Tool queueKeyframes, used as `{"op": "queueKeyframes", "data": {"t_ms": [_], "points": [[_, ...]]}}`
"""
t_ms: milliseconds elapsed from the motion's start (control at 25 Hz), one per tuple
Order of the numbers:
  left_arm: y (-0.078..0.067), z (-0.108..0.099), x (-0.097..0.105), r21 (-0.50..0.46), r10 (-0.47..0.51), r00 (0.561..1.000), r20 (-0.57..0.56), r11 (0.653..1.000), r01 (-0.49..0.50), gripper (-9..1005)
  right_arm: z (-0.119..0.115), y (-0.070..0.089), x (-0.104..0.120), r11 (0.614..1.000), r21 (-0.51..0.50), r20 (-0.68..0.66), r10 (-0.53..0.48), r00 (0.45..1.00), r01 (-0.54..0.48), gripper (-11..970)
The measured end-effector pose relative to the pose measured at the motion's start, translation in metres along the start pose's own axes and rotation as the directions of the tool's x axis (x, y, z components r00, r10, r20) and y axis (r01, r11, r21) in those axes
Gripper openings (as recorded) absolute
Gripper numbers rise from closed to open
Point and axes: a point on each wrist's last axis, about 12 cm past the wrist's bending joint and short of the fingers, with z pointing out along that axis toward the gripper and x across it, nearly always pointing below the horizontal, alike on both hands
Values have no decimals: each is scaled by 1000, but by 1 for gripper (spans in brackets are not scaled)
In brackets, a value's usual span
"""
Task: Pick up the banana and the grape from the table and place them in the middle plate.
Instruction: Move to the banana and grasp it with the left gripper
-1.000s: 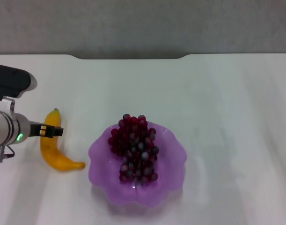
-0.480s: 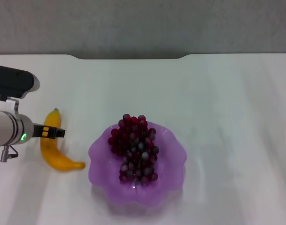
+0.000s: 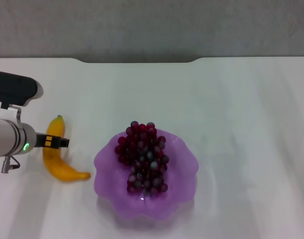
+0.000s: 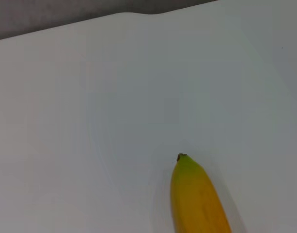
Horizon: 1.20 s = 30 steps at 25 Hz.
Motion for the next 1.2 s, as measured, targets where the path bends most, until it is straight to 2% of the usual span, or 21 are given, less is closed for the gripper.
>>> {"op": "queueKeyframes", "data": {"t_ms": [520,760,1200], "points": [[-2,5,2,-2,6,1000,-10,1000,-6,870,0,0,0,1000,1,-2,-2,1000,2,774],[-2,7,5,-5,5,1000,-23,1000,-5,716,0,0,0,1000,1,-1,0,1000,0,774],[-2,7,4,-6,10,1000,-25,1000,-10,512,0,-1,1,1000,3,-4,0,1000,0,773]]}}
